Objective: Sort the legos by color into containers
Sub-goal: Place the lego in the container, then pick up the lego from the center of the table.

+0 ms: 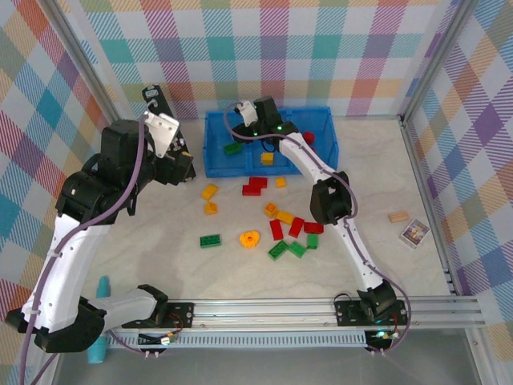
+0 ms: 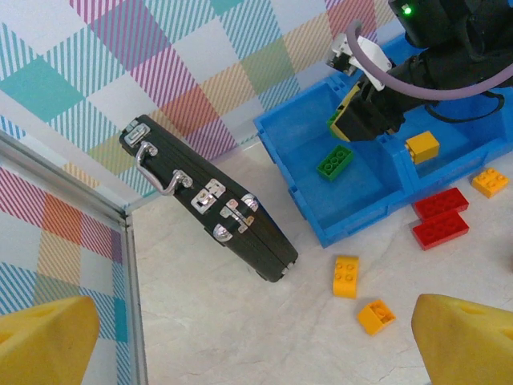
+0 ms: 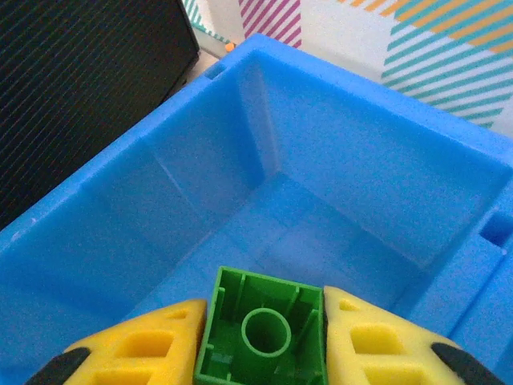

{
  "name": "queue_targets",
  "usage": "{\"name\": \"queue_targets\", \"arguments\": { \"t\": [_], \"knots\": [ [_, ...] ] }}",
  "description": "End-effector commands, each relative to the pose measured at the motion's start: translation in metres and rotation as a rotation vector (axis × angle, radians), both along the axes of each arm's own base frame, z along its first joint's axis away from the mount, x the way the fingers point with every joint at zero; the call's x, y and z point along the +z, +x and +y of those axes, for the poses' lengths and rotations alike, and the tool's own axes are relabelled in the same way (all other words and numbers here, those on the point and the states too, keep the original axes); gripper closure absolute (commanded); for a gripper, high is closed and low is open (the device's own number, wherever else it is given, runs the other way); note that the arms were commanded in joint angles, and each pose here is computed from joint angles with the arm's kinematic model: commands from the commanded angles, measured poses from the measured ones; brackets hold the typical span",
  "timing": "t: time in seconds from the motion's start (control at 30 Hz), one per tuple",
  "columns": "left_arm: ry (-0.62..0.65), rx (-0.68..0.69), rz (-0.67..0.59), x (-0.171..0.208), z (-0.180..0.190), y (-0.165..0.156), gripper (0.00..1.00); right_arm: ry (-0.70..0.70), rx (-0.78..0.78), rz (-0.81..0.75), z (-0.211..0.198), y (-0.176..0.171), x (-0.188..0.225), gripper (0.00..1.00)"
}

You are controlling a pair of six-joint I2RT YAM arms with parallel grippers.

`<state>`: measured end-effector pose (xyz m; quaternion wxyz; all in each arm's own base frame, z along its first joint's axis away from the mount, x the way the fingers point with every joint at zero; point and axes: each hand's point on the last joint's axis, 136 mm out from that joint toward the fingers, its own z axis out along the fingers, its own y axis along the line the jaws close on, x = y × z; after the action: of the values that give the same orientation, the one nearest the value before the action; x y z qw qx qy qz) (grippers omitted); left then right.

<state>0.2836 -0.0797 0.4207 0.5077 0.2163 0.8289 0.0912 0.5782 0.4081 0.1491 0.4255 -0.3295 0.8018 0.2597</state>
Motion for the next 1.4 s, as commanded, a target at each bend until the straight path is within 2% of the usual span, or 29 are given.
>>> {"name": "queue_targets", "arguments": {
  "t": [0.0, 0.1, 0.17, 0.23, 0.3, 0.37, 0.43, 0.63, 0.73, 0.8, 0.97, 1.1, 1.2, 1.37],
  "knots": [
    [-0.027, -0.004, -0.021, 0.007, -0.003, 0.003, 0.00, 0.007, 0.034, 0.038, 0.011, -0.009, -0.011, 0.67],
    [-0.032, -0.007, -0.019, 0.007, -0.004, 0.004, 0.00, -0.015, 0.038, 0.052, 0.010, -0.013, -0.019, 0.65],
    [-0.036, -0.008, -0.018, 0.008, -0.005, 0.004, 0.00, -0.020, 0.039, 0.058, 0.010, -0.015, -0.018, 0.59],
    [-0.041, -0.011, -0.019, 0.008, -0.005, 0.003, 0.00, -0.039, 0.059, 0.027, 0.009, -0.016, -0.011, 0.45],
    [-0.043, -0.013, -0.022, 0.010, -0.005, 0.002, 0.00, -0.037, 0.065, 0.008, 0.008, -0.018, 0.003, 0.35],
    [-0.048, -0.014, -0.028, 0.012, -0.004, 0.000, 0.00, -0.025, 0.072, -0.016, 0.007, -0.021, 0.022, 0.29],
    [-0.053, -0.012, -0.033, 0.014, -0.003, -0.002, 0.00, -0.008, 0.076, -0.054, 0.004, -0.027, 0.053, 0.27],
    [-0.078, -0.027, -0.031, 0.015, -0.006, -0.006, 0.00, -0.015, -0.014, -0.249, -0.025, -0.033, 0.155, 0.31],
    [-0.080, -0.026, -0.037, 0.016, -0.004, -0.009, 0.00, -0.041, -0.096, -0.250, -0.052, -0.039, 0.186, 0.30],
    [-0.091, -0.028, -0.044, 0.022, -0.004, -0.011, 0.00, -0.068, -0.155, -0.216, -0.072, -0.044, 0.192, 0.30],
    [-0.127, -0.058, -0.053, 0.031, -0.008, -0.018, 0.00, -0.100, -0.383, 0.014, -0.124, -0.070, 0.177, 0.36],
    [-0.129, -0.055, -0.059, 0.031, -0.005, -0.023, 0.00, -0.132, -0.520, 0.260, -0.153, -0.110, 0.135, 0.37],
    [-0.134, -0.051, -0.062, 0.031, -0.002, -0.027, 0.00, -0.141, -0.544, 0.400, -0.161, -0.141, 0.101, 0.35],
    [-0.153, -0.075, -0.060, 0.031, -0.006, -0.030, 0.00, -0.225, -0.509, 0.510, -0.169, -0.168, 0.048, 0.33]
  ]
}}
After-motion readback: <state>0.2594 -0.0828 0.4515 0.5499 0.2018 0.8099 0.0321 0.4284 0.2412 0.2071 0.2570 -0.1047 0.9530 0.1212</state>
